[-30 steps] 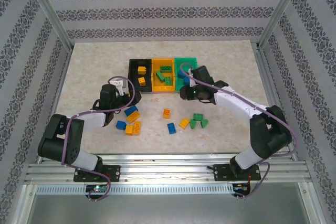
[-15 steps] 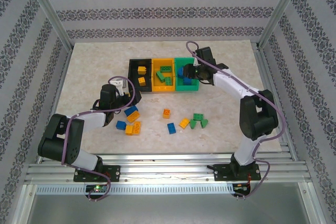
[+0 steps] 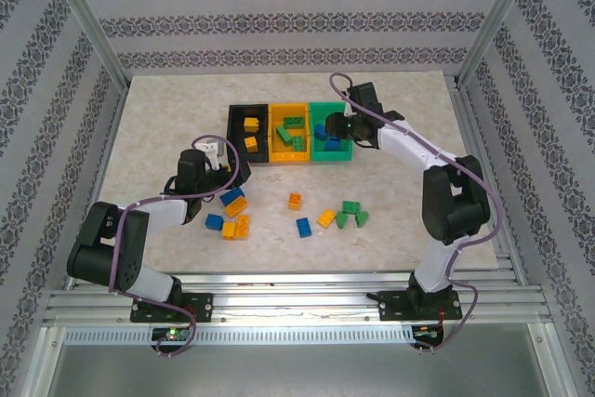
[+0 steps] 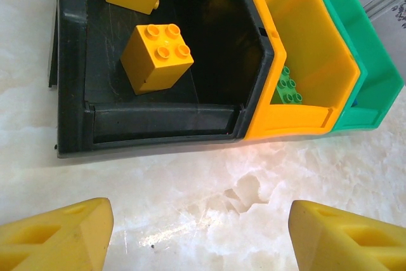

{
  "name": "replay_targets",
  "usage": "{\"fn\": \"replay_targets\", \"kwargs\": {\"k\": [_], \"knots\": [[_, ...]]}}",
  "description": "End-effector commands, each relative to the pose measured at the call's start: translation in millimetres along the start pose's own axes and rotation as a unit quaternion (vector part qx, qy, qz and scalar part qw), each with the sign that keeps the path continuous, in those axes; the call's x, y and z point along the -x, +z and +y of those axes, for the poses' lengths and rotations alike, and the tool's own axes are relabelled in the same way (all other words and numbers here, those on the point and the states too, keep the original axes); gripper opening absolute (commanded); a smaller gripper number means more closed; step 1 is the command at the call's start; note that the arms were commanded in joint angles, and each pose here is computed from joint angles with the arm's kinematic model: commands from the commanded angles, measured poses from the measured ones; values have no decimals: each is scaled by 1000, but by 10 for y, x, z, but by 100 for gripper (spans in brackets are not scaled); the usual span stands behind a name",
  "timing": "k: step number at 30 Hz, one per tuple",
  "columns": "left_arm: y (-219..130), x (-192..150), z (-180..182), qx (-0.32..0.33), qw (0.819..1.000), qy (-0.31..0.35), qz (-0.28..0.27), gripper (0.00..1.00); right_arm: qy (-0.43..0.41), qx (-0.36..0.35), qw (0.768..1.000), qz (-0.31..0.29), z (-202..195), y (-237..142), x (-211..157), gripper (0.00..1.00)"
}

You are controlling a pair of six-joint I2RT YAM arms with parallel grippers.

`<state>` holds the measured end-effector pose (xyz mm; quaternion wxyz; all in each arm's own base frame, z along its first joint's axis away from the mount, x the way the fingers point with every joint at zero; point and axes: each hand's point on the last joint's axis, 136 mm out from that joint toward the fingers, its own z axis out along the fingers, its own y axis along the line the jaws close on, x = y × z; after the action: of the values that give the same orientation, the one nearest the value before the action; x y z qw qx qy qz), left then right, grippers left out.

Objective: Sort the legos into containers by color
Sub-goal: Place the lego in the container, then pick up the lego from the center of the table.

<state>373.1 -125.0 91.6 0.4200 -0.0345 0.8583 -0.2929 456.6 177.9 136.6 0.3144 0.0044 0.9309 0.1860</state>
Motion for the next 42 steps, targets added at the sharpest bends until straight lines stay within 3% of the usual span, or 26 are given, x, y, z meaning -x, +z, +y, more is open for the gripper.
{"fn": "replay_targets", "kwargs": {"k": [1,10,21,26,30,37,42], "knots": [[0,100,-45,-18,1000,-1,-20,73,-17,20,999,-18,56,-256,-54,46],[35,81,-63,-28,999,-7,-17,73,-28,-4,1000,-5,-211,-472,-557,46],[-11,101,-34,-7,1000,-5,-12,73,-35,-10,999,-26,-480,-615,-887,46],[-88,-83,-220,-11,999,-12,32,71,-25,1,998,-54,-529,-603,-973,47],[-89,-344,-574,-10,996,32,81,71,-10,7,997,-71,-568,-561,-1014,47],[51,-876,-1159,-23,979,114,164,71,5,19,997,-69,-573,-571,-1060,47],[198,-1150,-1265,-13,961,156,229,71,4,15,997,-73,-592,-610,-1067,47]]}}
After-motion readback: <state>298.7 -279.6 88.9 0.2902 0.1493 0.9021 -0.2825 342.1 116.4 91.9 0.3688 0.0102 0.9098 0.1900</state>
